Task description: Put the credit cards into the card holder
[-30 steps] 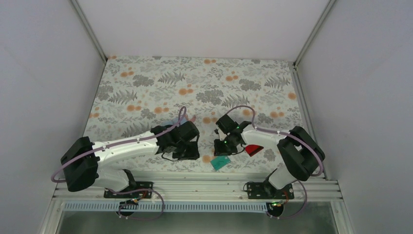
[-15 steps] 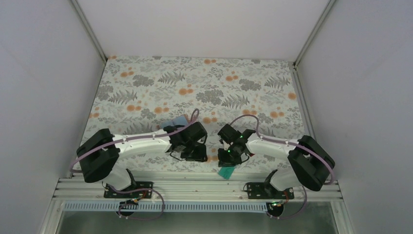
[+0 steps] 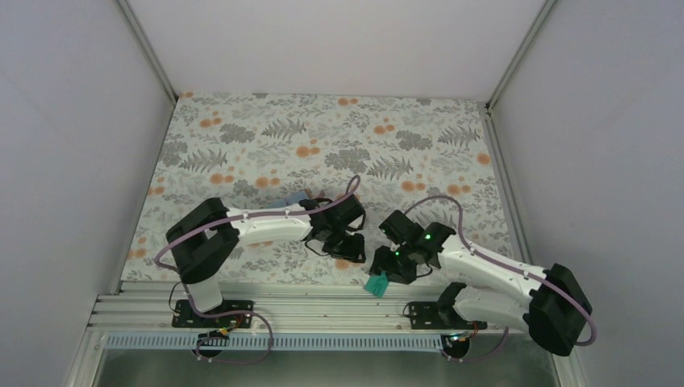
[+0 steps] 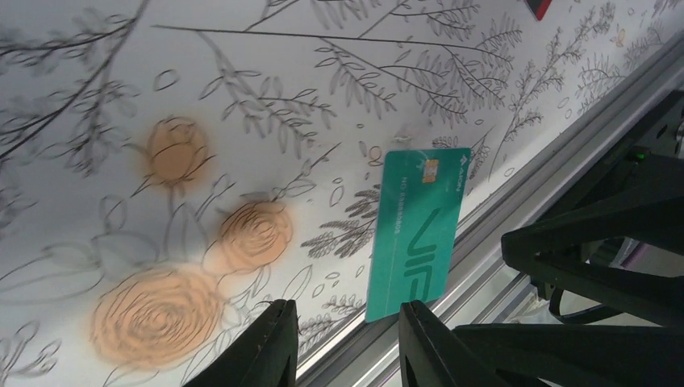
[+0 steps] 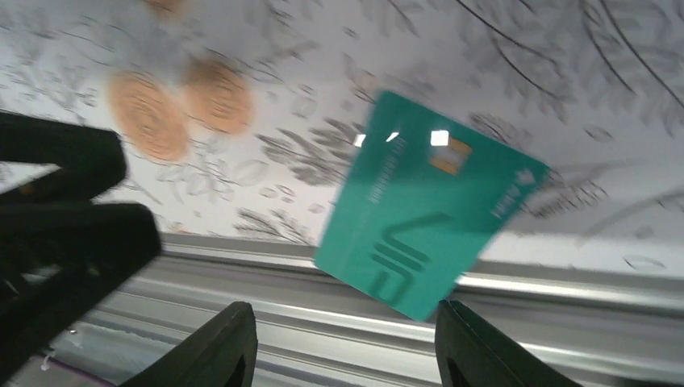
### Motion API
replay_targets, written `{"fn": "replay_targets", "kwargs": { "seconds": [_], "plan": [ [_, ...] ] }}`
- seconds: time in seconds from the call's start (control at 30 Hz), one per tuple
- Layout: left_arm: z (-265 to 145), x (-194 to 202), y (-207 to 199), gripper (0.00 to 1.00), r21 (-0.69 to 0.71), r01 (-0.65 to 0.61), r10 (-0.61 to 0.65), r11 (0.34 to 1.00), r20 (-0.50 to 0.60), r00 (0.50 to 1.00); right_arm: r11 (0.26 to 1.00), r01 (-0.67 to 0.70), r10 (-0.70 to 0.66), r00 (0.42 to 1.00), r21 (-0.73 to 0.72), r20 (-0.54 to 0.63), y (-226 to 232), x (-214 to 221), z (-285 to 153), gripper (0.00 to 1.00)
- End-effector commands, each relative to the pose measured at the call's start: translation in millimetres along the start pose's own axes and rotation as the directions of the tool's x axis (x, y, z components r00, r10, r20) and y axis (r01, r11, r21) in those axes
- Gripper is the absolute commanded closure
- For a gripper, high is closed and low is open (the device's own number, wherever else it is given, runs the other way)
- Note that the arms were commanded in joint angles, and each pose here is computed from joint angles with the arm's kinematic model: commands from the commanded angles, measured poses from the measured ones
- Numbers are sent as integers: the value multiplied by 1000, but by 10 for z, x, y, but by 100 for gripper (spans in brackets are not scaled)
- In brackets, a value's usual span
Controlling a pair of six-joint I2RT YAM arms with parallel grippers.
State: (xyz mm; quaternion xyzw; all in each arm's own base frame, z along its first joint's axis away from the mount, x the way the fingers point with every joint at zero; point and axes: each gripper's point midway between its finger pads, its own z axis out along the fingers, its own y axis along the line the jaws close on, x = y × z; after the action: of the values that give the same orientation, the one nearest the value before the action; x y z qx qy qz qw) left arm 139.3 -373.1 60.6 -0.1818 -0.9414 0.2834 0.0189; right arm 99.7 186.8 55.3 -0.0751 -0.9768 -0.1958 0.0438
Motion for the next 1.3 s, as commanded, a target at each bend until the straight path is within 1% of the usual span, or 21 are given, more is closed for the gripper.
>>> {"fn": "replay_targets", "kwargs": {
  "seconds": [0.0,0.1,0.23,0.37,0.5,0.6,0.73,0.77,0.87,1.07,1.27],
  "plan": [
    [69,-33,-234,68,95,-104,108,990,-36,994,987,-150,152,988,56,-33,-306,184,29,42],
    [129,-33,-297,69,132,-124,132,984,-59,989,981,-190,192,978,36,-77,-397,296,152,42],
    [205,-9,-363,70,174,-138,157,975,-97,983,976,-212,209,975,-39,-77,-348,289,225,42],
    [242,0,-397,70,196,-154,180,968,-118,977,970,-231,226,971,-71,-72,-350,258,301,41],
    [283,36,-368,71,195,-148,177,970,-141,974,962,-253,248,967,-108,-56,-366,222,365,43],
    [302,67,-354,73,201,-142,174,969,-155,972,955,-275,274,961,-111,-28,-410,187,364,46],
    [320,98,-333,74,205,-136,171,969,-167,971,951,-272,277,961,-148,12,-382,119,322,47],
    [330,108,-329,74,206,-135,171,969,-171,970,940,-304,308,951,-156,0,-388,128,349,47],
    [351,133,-308,74,210,-129,168,969,-181,969,933,-313,312,949,-176,-35,-403,173,444,49],
    [418,200,-273,77,227,-111,159,968,-205,966,927,-335,333,942,-169,-40,-481,191,516,52],
    [484,288,-210,81,239,-83,139,968,-229,963,915,-342,342,939,-216,-37,-470,167,559,60]
  ]
}}
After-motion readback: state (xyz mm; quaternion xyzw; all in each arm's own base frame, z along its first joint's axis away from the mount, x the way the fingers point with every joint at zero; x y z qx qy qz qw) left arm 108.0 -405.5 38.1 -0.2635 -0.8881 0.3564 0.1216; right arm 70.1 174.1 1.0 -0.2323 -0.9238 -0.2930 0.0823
